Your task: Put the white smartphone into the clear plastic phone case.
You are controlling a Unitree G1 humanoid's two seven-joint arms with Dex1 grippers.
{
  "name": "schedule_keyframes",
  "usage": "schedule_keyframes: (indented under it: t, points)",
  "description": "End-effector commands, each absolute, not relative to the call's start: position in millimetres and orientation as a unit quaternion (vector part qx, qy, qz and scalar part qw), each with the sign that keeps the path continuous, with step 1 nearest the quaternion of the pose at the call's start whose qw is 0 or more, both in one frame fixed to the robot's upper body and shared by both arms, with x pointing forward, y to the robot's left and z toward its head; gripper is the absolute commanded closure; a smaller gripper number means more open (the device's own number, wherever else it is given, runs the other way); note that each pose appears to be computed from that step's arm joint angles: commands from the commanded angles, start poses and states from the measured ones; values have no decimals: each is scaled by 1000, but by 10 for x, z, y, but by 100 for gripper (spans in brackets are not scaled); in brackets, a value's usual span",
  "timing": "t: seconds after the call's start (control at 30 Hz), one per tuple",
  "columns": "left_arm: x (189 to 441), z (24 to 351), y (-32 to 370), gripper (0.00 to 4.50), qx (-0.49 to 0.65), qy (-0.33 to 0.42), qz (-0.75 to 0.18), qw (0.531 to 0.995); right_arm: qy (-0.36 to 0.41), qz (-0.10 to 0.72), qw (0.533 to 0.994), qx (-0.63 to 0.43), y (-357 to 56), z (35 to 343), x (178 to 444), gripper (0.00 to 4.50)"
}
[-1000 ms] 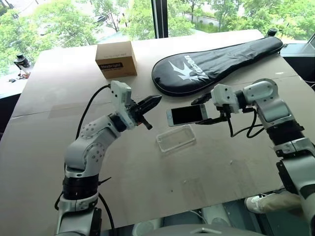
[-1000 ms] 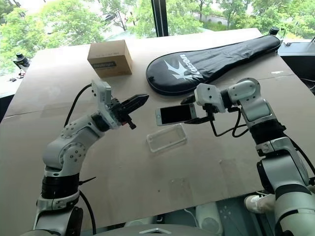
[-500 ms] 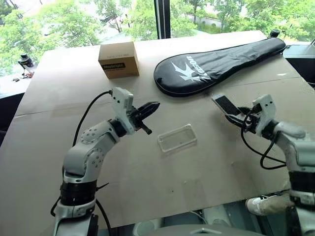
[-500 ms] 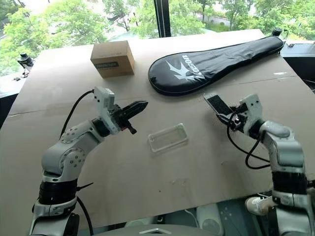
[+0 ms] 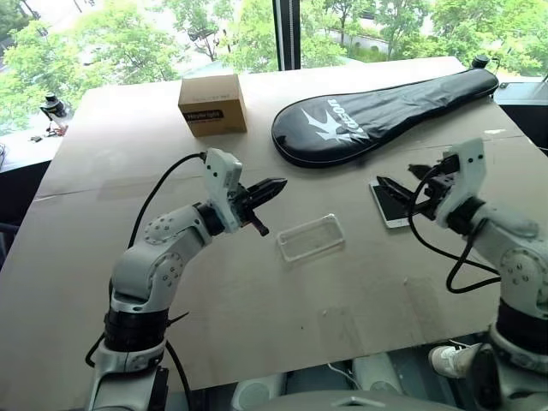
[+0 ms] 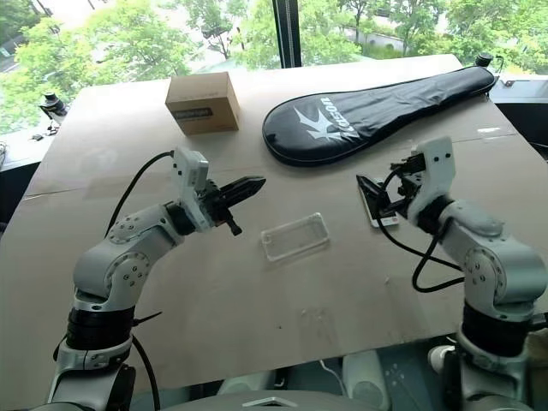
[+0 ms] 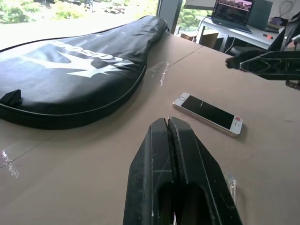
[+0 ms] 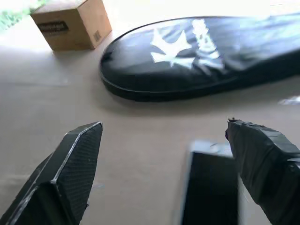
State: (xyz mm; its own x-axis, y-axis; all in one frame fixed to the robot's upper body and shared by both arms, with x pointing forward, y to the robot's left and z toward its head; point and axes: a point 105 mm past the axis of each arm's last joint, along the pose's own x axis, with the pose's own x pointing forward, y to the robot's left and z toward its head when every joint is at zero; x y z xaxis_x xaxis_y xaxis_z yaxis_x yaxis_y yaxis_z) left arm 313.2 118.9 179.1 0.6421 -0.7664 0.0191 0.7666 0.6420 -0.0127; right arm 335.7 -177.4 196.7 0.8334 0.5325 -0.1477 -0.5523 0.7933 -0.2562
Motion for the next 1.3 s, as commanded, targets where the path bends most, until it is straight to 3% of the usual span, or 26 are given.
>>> schedule_keyframes:
  t: [0.03, 0.13, 0.3, 0.43, 0.63, 0.73, 1.0, 1.23, 1.3]
  points:
    - [3093, 1880, 1135, 450, -6, -27, -428, 903, -31, 410, 838, -359, -1470, 1897, 3480, 4]
    - [3054, 1848, 1118, 450, -9, -25, -423, 906, -64, 424, 814, -392, -1269, 1863, 3759, 4]
    - [2875, 1801, 1100, 450, 27, -8, -451, 892, -52, 482, 761, -431, -1006, 1646, 3859, 4]
    - [2693, 1635, 1167, 450, 127, 55, -488, 862, 8, 496, 730, -471, -981, 1401, 3938, 4]
    - [2526, 1676, 1086, 450, 145, 56, -543, 825, 114, 441, 715, -530, -1542, 1202, 4153, 4]
    - [2508, 1694, 1049, 450, 146, 49, -555, 818, 161, 387, 731, -539, -1868, 1228, 4245, 4]
    - [2533, 1679, 1008, 450, 151, 43, -561, 813, 280, 345, 722, -531, -2613, 1220, 4056, 4]
    - [2539, 1676, 968, 450, 143, 38, -571, 807, 387, 421, 697, -433, -2847, 1161, 3426, 4]
    - [2548, 1665, 957, 450, 143, 39, -573, 806, 339, 406, 758, -383, -2720, 1248, 3478, 4]
